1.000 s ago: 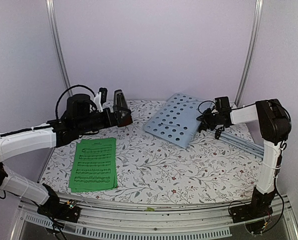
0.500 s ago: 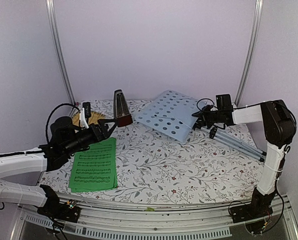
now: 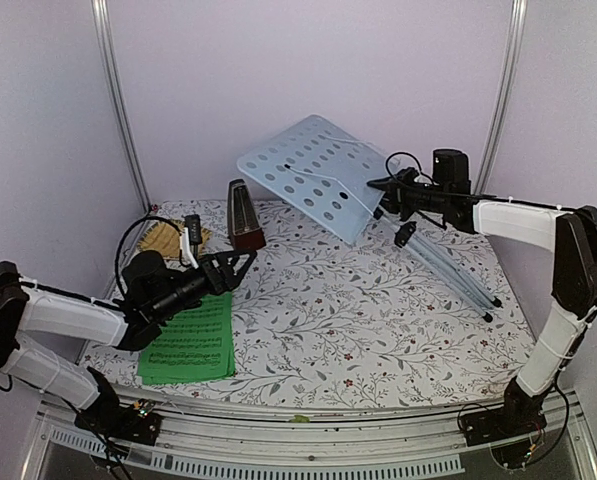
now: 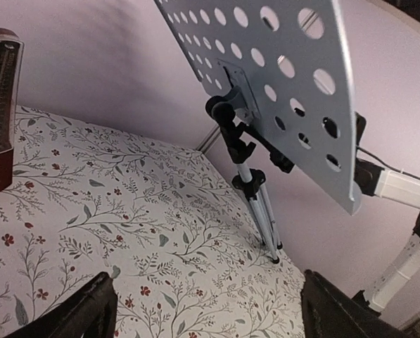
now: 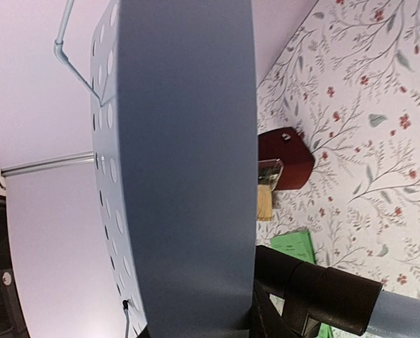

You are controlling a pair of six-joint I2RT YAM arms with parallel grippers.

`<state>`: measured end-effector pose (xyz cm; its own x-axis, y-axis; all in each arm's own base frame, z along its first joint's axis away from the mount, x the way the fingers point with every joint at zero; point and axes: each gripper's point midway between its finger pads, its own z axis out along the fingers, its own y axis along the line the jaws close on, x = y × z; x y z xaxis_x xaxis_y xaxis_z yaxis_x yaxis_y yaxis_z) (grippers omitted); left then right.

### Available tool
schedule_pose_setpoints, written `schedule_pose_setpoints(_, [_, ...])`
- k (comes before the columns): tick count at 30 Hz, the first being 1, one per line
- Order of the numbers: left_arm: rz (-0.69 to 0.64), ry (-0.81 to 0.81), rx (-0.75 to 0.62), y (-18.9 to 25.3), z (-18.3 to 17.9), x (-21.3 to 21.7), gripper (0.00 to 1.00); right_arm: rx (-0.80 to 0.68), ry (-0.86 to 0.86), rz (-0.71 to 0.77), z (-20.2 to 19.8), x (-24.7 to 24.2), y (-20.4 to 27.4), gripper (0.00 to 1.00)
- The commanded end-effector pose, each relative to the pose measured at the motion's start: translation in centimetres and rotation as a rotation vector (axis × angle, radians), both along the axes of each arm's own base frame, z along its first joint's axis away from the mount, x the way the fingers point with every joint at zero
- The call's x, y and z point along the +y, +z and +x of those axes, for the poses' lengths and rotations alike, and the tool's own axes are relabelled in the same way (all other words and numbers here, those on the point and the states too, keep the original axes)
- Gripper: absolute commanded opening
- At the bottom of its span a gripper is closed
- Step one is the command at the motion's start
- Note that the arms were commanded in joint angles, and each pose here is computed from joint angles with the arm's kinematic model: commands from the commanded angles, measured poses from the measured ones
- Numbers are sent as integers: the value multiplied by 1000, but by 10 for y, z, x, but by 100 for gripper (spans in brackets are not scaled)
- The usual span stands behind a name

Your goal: Set up the instrument practice props

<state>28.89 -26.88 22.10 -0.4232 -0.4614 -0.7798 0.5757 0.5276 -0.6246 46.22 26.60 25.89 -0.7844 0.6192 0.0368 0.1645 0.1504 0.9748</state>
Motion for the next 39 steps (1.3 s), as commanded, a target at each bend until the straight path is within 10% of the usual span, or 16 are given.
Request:
schedule_pose_setpoints(1, [-94, -100, -151, 36, 0, -36, 89, -429, 154, 270, -52, 32, 190, 2])
schedule_pose_setpoints(25, [-6, -171, -355, 86, 67, -155, 72, -515, 376, 533, -144, 103, 288, 3])
schedule_pose_setpoints(39, [-10, -141, -414, 122, 74, -144, 32, -561, 402, 554, -173, 100, 307, 5])
